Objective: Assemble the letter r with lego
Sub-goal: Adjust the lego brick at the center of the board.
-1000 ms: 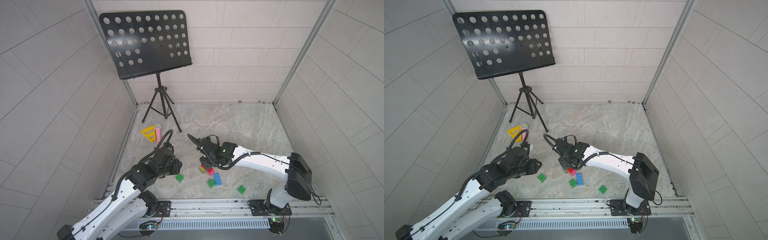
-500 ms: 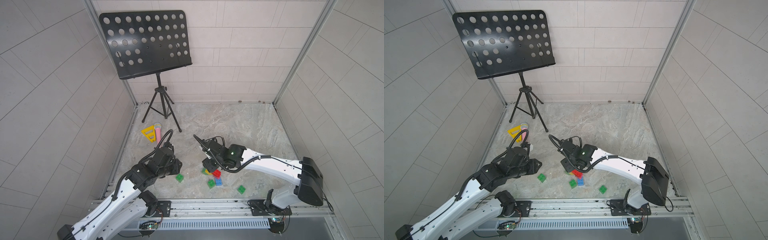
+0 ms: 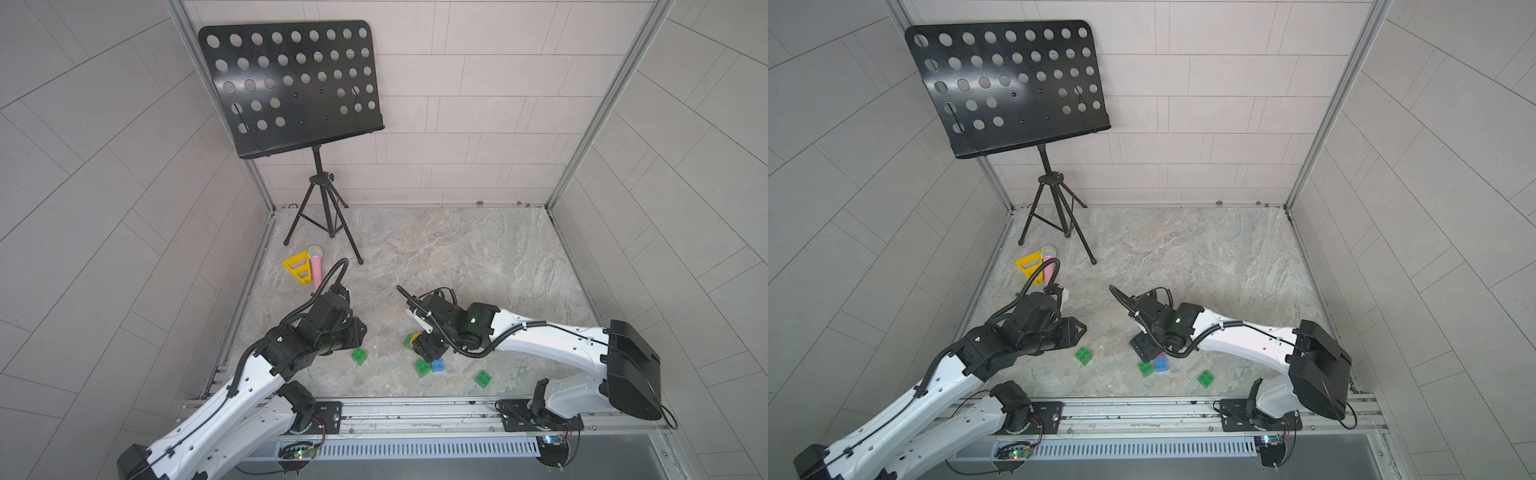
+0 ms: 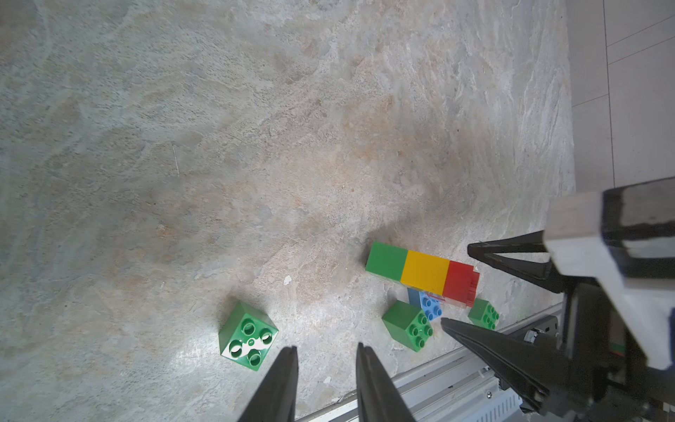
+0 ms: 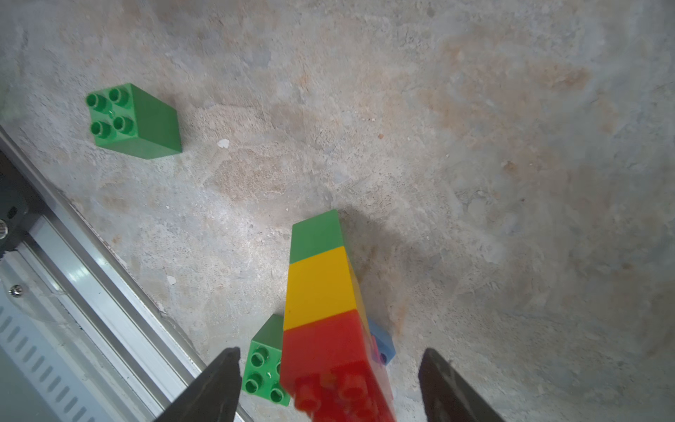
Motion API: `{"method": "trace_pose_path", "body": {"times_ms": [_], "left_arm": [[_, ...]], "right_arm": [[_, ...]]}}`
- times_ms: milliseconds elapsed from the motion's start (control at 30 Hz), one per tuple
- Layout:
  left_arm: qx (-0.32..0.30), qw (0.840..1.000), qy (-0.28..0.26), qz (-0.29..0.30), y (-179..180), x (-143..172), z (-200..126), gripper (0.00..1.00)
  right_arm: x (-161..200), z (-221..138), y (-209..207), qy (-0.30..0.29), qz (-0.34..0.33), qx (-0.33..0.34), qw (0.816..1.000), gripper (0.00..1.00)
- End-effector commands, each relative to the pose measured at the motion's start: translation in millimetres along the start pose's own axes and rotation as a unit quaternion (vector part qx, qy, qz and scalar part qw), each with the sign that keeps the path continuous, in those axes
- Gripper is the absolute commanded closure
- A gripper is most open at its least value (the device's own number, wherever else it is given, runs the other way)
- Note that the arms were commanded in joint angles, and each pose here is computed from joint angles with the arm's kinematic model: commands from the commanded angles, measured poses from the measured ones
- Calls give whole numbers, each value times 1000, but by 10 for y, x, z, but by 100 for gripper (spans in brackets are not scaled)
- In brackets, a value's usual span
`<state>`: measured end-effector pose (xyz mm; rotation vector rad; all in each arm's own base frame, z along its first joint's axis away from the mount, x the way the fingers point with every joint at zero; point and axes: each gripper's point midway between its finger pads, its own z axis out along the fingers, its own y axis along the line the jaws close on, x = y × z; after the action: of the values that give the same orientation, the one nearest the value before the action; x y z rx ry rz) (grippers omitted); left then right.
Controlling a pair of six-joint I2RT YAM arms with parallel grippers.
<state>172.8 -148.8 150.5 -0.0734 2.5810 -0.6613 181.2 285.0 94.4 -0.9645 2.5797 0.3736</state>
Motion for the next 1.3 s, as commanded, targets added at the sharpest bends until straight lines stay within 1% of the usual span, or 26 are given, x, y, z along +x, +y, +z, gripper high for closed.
{"method": "trace_pose_path", "body": {"times_ms": [0,200,567,633,833,1000,1133,1267], "left_arm": [[2,1000,-5,-8,-3,-23,-2,67],[-3,1000,-3,-9,18,-13,15,67],[-10,1000,2,-12,72,36,50,67],[-11,1000,2,-14,84,45,55,67],[-11,1000,3,-15,94,56,64,67],[-12,1000,4,-14,94,54,67,66],[-11,1000,6,-13,93,64,65,67],[-12,1000,5,-12,103,70,54,67]], "right_arm": [[-64,58,5,1,-14,-12,1000,23],[-19,196,-41,25,-3,-35,999,31],[-30,376,-111,43,62,-114,991,51],[-32,399,-136,48,79,-125,988,54],[-188,406,-274,23,150,-170,974,62],[-378,436,-413,-1,207,-214,955,63],[-519,560,-524,-4,239,-240,941,62],[-744,697,-587,-15,266,-282,922,55]]}}
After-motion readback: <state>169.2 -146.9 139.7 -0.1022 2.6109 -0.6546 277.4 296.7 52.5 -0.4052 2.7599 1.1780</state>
